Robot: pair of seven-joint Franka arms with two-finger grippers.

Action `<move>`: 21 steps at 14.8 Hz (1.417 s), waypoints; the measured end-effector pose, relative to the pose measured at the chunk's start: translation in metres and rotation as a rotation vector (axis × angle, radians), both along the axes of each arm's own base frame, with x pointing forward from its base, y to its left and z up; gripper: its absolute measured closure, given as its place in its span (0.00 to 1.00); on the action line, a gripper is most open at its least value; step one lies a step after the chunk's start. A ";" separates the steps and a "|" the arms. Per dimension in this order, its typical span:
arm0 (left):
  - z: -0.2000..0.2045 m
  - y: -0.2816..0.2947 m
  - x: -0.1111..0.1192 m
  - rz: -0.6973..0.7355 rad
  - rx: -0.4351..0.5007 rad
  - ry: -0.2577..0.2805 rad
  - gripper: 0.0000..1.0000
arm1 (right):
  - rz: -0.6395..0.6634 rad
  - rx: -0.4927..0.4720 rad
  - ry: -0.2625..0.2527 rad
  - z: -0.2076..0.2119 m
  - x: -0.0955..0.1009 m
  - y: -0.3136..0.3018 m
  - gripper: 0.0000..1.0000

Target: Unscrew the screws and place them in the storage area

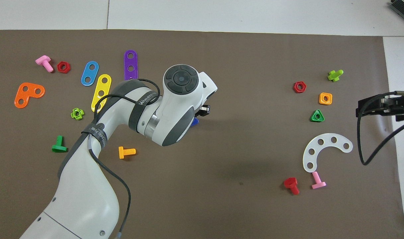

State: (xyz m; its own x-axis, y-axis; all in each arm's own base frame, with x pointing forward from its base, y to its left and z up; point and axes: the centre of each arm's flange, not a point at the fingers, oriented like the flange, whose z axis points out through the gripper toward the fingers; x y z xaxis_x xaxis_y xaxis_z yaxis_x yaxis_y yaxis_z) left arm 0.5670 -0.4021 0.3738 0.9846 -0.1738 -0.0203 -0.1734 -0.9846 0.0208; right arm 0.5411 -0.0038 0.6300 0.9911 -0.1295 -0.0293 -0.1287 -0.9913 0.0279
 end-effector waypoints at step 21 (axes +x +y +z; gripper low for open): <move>-0.025 0.228 0.059 -0.306 -0.016 0.106 0.00 | 0.015 0.027 -0.026 0.001 0.003 0.010 0.00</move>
